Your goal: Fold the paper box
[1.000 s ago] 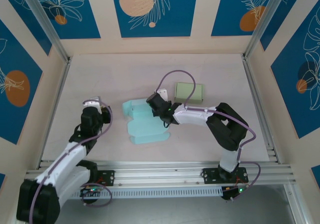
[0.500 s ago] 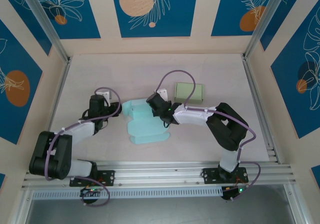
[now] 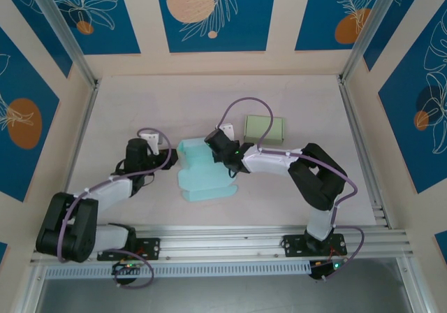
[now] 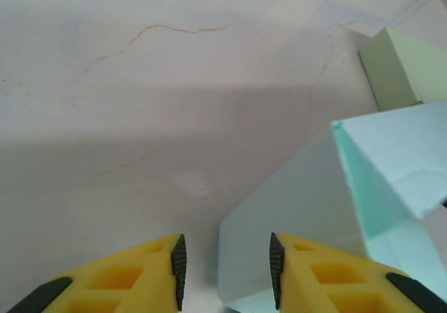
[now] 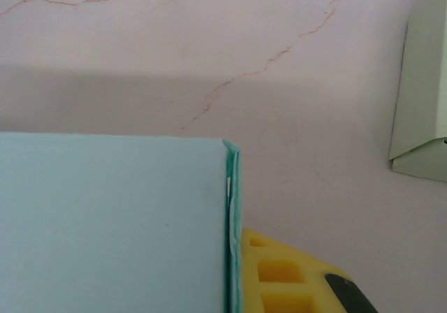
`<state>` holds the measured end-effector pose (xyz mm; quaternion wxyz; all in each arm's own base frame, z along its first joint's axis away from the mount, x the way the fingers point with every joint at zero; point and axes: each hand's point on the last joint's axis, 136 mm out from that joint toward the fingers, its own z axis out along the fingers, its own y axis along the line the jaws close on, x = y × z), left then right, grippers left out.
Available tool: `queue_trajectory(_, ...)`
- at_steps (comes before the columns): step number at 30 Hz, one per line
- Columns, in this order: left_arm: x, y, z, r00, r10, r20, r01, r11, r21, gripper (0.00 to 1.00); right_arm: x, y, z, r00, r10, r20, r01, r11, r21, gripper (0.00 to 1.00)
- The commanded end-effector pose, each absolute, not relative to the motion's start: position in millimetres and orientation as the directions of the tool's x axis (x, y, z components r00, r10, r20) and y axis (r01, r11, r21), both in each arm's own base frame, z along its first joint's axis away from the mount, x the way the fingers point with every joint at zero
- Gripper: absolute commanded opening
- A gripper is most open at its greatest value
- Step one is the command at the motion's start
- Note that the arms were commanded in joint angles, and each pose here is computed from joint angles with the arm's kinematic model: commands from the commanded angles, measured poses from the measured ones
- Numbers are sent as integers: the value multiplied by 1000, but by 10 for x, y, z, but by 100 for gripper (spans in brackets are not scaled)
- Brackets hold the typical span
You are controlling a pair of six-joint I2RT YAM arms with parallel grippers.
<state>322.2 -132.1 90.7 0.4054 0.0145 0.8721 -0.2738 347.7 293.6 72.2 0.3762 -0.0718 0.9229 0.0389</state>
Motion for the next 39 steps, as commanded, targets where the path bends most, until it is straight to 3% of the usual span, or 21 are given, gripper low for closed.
queue_trajectory(1, 3122, -1363, 924, -676, -208, -707, 250, 838, -485, 39, 3431, 2955, 566, -740, -135, -659, -182, 983, 2, 0)
queue_trajectory(33, 3095, -1758, 926, -676, -83, -732, 398, 795, -457, 47, 3423, 2977, 543, -740, -135, -659, -188, 982, 9, 0)
queue_trajectory(39, 3191, -1651, 895, -656, -64, -752, 367, 844, -391, 47, 3419, 2979, 540, -740, -136, -659, -189, 982, 10, 0)
